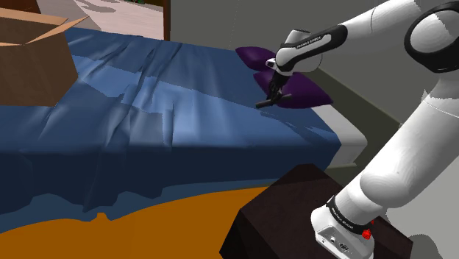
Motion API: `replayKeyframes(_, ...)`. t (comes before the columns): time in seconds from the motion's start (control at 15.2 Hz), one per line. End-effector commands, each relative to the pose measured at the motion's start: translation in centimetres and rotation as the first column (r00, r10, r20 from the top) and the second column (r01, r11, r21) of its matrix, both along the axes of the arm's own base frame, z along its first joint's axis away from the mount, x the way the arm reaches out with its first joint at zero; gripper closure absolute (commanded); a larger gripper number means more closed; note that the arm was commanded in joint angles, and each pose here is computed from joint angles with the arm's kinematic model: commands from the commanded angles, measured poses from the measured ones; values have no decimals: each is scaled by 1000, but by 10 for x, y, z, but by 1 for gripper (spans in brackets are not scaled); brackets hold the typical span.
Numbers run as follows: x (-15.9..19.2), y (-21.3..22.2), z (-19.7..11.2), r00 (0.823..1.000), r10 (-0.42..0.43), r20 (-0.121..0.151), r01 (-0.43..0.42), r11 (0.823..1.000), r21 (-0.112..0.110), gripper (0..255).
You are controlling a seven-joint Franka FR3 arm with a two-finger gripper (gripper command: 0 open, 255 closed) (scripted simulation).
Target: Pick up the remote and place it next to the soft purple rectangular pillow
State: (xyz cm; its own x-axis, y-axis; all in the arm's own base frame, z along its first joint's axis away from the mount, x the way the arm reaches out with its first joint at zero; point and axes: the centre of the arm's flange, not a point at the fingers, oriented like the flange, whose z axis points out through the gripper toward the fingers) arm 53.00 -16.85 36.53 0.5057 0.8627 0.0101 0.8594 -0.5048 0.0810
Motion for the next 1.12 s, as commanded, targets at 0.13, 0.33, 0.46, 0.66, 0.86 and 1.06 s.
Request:
replayKeyframes(0.13,-1,0,-21,1000,-1,0,1,1000,0,255)
replayKeyframes(0.33,-1,0,-38,1000,-1,0,1,1000,0,255)
replayKeyframes(0.46,-1,0,-38,1000,-1,0,1,1000,0,255)
replayKeyframes(0.66,-1,0,-38,1000,-1,0,1,1000,0,255)
replayKeyframes(0.86,-1,0,-38,1000,-1,0,1,1000,0,255)
replayKeyframes(1.06,0,0,-37,1000,-1,0,1,1000,0,0)
